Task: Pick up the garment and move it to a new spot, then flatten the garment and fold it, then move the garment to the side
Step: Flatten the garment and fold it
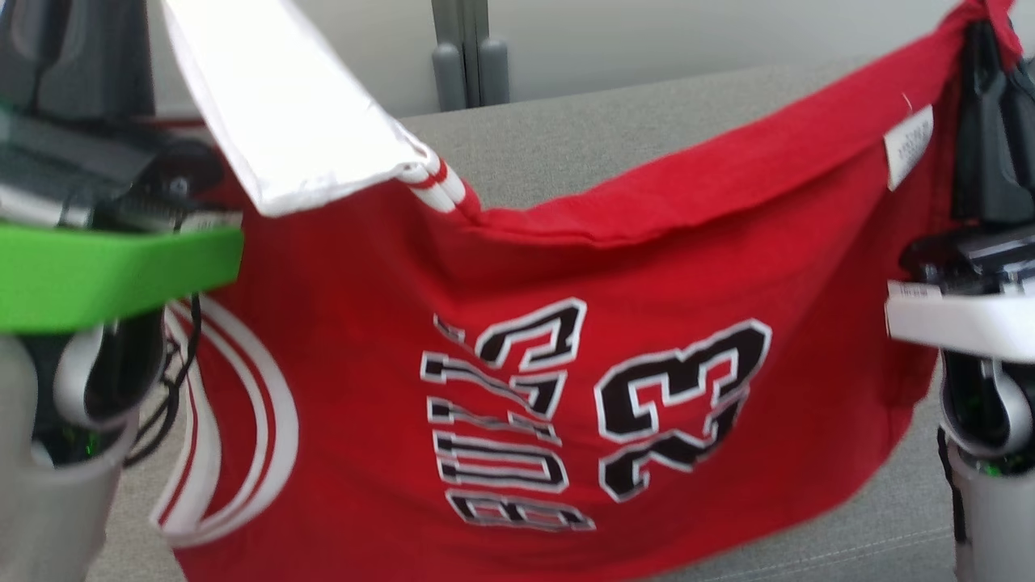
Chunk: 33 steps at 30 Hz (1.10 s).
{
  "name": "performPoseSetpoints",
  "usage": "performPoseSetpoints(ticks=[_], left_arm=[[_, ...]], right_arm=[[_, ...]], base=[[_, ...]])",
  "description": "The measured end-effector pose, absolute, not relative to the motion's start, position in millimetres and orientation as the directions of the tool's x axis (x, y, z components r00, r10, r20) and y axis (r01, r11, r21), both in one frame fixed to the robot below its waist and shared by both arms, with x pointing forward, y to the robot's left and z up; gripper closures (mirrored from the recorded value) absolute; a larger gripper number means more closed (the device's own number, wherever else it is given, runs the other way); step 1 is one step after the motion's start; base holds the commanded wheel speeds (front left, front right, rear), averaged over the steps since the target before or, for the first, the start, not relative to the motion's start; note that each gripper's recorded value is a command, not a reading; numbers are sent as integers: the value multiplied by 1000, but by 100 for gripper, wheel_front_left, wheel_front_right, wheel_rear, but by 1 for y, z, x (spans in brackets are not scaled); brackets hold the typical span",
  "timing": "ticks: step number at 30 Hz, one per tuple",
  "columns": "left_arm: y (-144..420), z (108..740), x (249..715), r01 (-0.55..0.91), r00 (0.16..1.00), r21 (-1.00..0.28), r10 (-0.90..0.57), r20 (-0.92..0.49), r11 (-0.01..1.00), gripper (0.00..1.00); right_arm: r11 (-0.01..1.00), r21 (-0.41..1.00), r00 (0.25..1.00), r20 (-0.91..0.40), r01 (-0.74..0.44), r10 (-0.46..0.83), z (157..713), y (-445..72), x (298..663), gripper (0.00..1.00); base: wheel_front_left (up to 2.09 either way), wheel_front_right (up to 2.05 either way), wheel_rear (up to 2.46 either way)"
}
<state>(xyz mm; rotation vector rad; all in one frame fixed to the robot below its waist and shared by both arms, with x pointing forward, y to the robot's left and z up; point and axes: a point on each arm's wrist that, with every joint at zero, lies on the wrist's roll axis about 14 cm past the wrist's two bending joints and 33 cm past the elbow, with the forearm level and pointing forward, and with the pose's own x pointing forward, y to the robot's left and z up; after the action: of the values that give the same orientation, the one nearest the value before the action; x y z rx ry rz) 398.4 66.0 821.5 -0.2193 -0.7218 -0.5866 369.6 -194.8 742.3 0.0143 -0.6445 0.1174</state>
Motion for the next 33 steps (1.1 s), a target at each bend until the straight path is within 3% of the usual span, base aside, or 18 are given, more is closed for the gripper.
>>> performPoseSetpoints(ticks=[6,13,15,19,24,33], left_arm=[[52,819,497,520,645,89,-459,612,850,100],[78,859,578,401,599,13,-274,752,916,100],[74,848,594,409,598,5,-273,753,912,100],[73,785,632,413,691,-56,-273,669,909,100],[92,665,661,362,848,-190,-237,474,913,100],[135,534,640,226,949,-326,-131,288,918,100]], right_arm=[[993,-21,805,585,-114,105,742,-198,471,100],[997,-56,770,634,-46,71,769,-196,576,100],[998,-61,795,603,-23,56,754,-197,600,100],[993,-113,885,459,-27,76,686,-185,643,100],[993,-87,968,232,-75,94,574,-168,669,100],[994,7,994,0,-111,111,443,-150,661,100]], base=[[0,0,0],[0,0,0],[0,0,0],[0,0,0],[0,0,0],[0,0,0]])
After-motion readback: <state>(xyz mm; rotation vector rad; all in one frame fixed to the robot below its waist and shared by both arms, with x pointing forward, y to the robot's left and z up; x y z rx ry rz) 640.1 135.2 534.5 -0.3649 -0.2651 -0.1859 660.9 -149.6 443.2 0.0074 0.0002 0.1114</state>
